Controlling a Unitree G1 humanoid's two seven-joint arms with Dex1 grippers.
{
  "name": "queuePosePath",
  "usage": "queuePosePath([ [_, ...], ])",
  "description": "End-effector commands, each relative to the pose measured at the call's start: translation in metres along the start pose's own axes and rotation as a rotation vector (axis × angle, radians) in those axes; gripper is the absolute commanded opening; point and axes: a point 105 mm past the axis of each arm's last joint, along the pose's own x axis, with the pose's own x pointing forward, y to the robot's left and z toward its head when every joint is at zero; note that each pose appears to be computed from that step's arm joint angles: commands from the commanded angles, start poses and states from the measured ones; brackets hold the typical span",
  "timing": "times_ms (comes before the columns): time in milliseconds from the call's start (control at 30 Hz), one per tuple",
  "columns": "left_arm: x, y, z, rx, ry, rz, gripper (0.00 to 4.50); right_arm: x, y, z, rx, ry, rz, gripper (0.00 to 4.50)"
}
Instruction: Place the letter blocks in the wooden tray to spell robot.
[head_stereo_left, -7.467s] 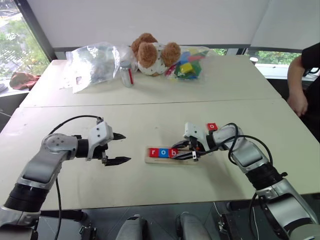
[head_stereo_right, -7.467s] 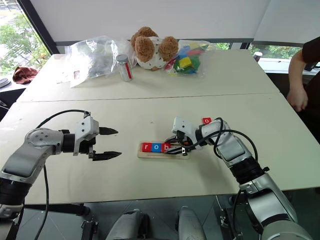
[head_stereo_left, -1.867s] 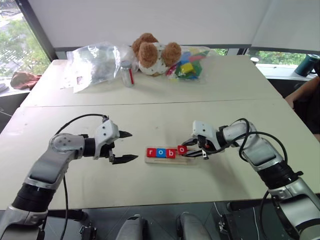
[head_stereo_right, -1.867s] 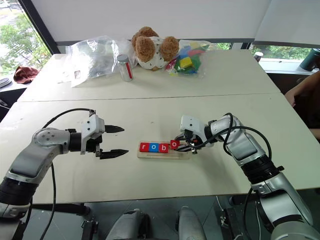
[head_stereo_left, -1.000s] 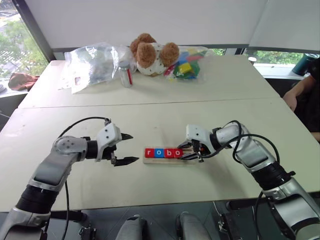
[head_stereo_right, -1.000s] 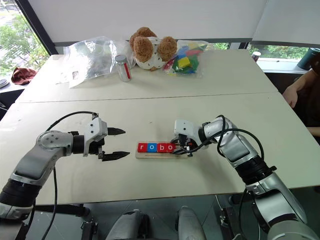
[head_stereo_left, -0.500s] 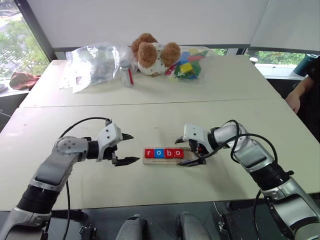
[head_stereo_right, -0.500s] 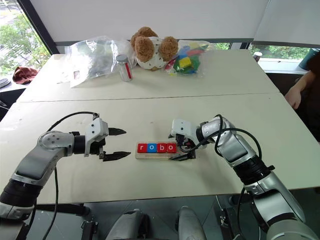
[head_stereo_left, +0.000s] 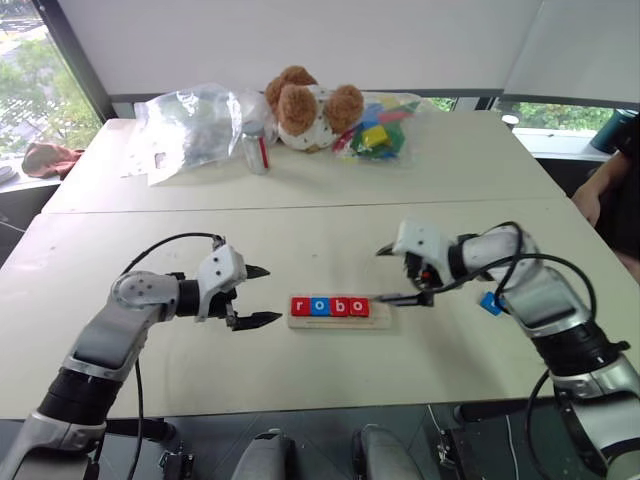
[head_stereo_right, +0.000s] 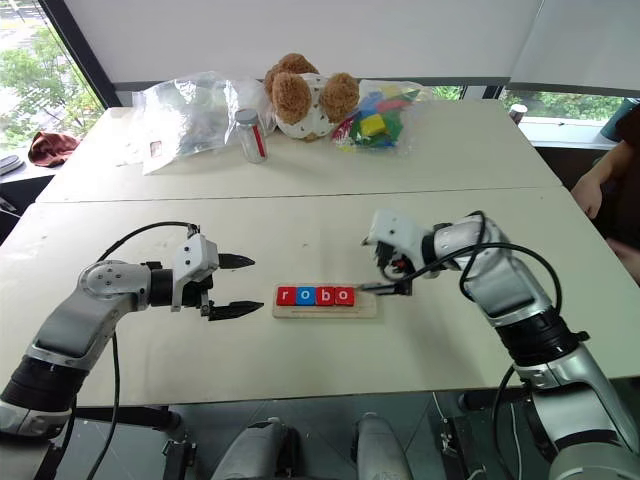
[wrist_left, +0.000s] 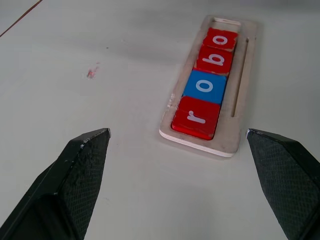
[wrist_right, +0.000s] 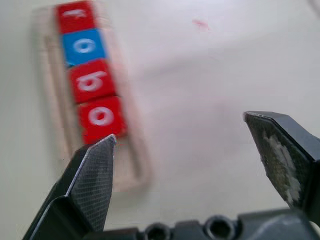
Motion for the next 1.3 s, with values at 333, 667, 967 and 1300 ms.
queuePosePath([
  [333, 0.031, 0.000, 0.036, 0.089, -0.097, -0.134, 4.50, -0.080, 0.001, -0.052, 0.742, 0.118, -1.072, 4.47],
  [667, 0.037, 0.004, 0.031, 0.084, -0.099, -0.150, 4.50, -0.075, 0.045, -0.091, 1.065, 0.259, -1.118, 4.47],
  [967, 0.034, 0.001, 0.023, 0.070, -0.085, -0.115, 4.50, -0.055, 0.039, -0.105, 1.212, 0.252, -1.086, 4.47],
  [1300, 0.030, 0.002, 0.020, 0.066, -0.079, -0.086, 4.50, -0.034, 0.046, -0.105, 1.255, 0.270, -1.030, 1.60],
])
